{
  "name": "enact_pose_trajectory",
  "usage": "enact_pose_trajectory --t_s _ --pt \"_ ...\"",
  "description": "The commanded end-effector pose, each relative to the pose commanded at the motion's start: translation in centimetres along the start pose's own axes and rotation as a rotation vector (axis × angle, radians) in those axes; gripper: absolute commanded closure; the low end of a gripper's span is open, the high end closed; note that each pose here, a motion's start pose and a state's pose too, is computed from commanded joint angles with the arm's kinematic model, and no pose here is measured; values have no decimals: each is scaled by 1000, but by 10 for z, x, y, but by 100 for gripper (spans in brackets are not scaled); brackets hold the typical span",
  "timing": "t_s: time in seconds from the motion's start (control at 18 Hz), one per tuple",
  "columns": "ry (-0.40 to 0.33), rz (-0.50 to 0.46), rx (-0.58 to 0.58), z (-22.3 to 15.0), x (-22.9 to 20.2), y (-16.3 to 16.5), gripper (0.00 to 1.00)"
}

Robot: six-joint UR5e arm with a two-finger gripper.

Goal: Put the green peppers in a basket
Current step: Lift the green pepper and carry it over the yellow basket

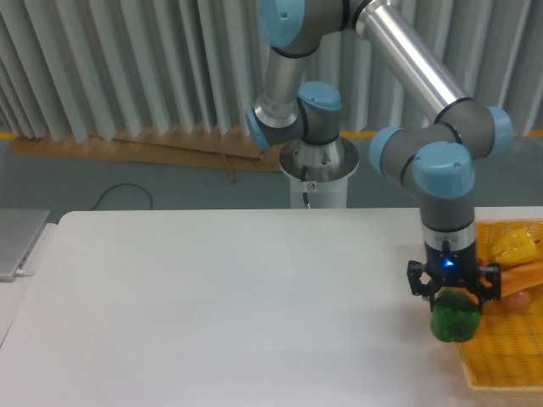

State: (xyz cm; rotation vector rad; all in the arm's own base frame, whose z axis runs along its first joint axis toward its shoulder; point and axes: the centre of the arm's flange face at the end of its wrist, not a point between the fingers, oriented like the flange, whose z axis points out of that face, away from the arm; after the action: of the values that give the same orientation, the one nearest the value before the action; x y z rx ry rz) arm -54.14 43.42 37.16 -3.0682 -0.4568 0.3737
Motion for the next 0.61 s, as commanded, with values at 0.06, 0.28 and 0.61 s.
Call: enact_pose_trajectory --t_s 0.06,0.28,0.61 --pt "0 6 0 1 -7 4 43" --pt "2 8 -11 9 -33 22 43" --pt "2 -5 -32 23 -48 31 43"
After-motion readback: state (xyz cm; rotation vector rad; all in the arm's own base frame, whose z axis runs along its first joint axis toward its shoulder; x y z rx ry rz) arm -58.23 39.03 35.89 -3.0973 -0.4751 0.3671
